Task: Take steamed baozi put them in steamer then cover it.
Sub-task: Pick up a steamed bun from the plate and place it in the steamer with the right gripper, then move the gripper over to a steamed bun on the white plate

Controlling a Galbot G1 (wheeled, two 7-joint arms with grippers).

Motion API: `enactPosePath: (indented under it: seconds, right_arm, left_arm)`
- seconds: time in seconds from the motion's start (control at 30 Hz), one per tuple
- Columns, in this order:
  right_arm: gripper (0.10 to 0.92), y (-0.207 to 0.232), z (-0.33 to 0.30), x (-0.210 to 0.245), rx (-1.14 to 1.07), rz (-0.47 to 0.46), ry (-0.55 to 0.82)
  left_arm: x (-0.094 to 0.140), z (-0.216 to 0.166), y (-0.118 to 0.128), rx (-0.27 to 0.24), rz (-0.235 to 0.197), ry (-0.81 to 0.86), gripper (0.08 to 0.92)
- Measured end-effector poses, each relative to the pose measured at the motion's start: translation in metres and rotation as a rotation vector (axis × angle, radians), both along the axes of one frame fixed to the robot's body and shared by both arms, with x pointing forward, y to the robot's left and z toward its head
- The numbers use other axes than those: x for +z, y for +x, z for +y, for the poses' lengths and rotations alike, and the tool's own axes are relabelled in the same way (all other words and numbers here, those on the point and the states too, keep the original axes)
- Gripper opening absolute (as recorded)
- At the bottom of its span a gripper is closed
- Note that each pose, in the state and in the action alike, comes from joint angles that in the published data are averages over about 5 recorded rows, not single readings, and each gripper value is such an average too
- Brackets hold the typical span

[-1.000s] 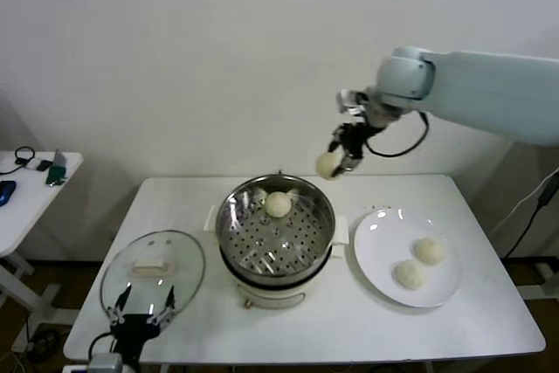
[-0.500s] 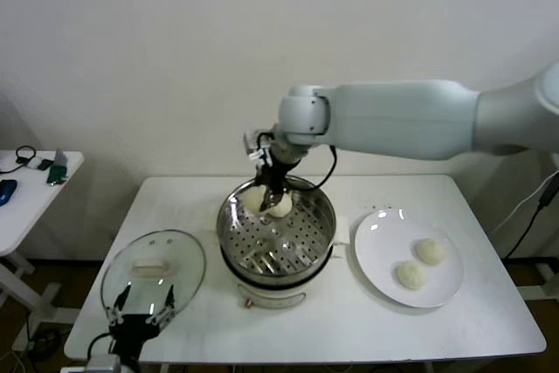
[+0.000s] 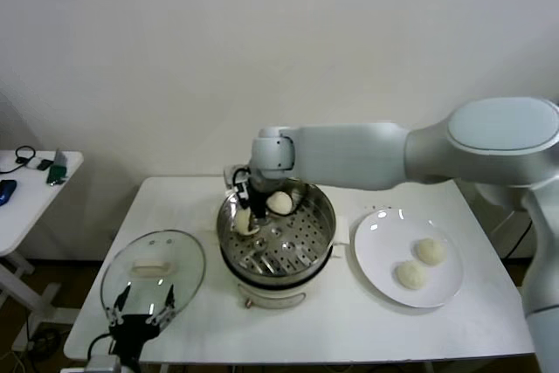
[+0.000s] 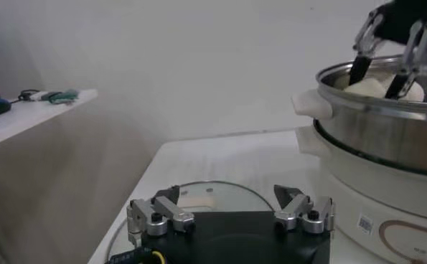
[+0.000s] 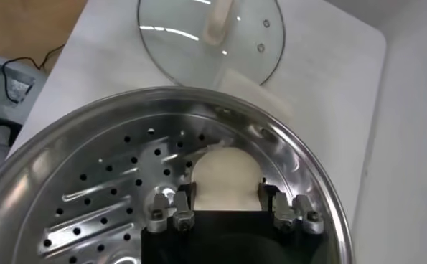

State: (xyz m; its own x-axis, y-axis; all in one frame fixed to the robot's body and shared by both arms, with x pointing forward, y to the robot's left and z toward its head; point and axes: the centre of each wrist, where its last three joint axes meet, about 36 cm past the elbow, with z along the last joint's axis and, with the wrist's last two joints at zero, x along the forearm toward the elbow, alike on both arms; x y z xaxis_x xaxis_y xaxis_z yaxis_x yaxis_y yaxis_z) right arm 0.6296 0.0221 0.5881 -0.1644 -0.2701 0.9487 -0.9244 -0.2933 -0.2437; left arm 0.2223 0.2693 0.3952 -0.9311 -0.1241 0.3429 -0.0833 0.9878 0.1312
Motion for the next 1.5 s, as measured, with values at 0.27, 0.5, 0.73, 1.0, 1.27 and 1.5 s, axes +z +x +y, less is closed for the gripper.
enactPosePath:
  seconds: [0.27, 0.5, 0.73, 1.0, 1.27, 1.5]
  right_arm:
    - [0.816, 0.009, -0.025, 0.028, 0.022, -0.001, -0.001]
    - [0.823, 0.016, -0.111, 0.092, 0.023, -0.010, -0.065]
    - [0.823, -0.008, -0.233, 0.105, -0.065, 0.011, -0.164]
    - [0.823, -0.045, -0.334, 0.043, -0.178, 0.063, -0.197]
    - [0.823, -0.063, -0.370, -0.029, -0.234, 0.095, -0.199]
    - [0.823, -0.068, -0.386, -0.075, -0.282, 0.104, -0.201]
  left_arm:
    - [0.002, -0.002, 0.001, -0.009, 0.003, -0.004, 0.823]
    - [0.001, -0.004, 0.002, -0.024, 0.012, -0.001, 0.823]
    - [0.000, -0.006, 0.003, -0.040, 0.019, 0.000, 0.823]
    - [0.000, -0.008, 0.003, -0.047, 0.018, 0.001, 0.823]
    - [0.000, -0.007, -0.001, -0.040, 0.025, 0.008, 0.823]
    - [-0.003, -0.006, -0.003, -0.029, 0.033, 0.011, 0.823]
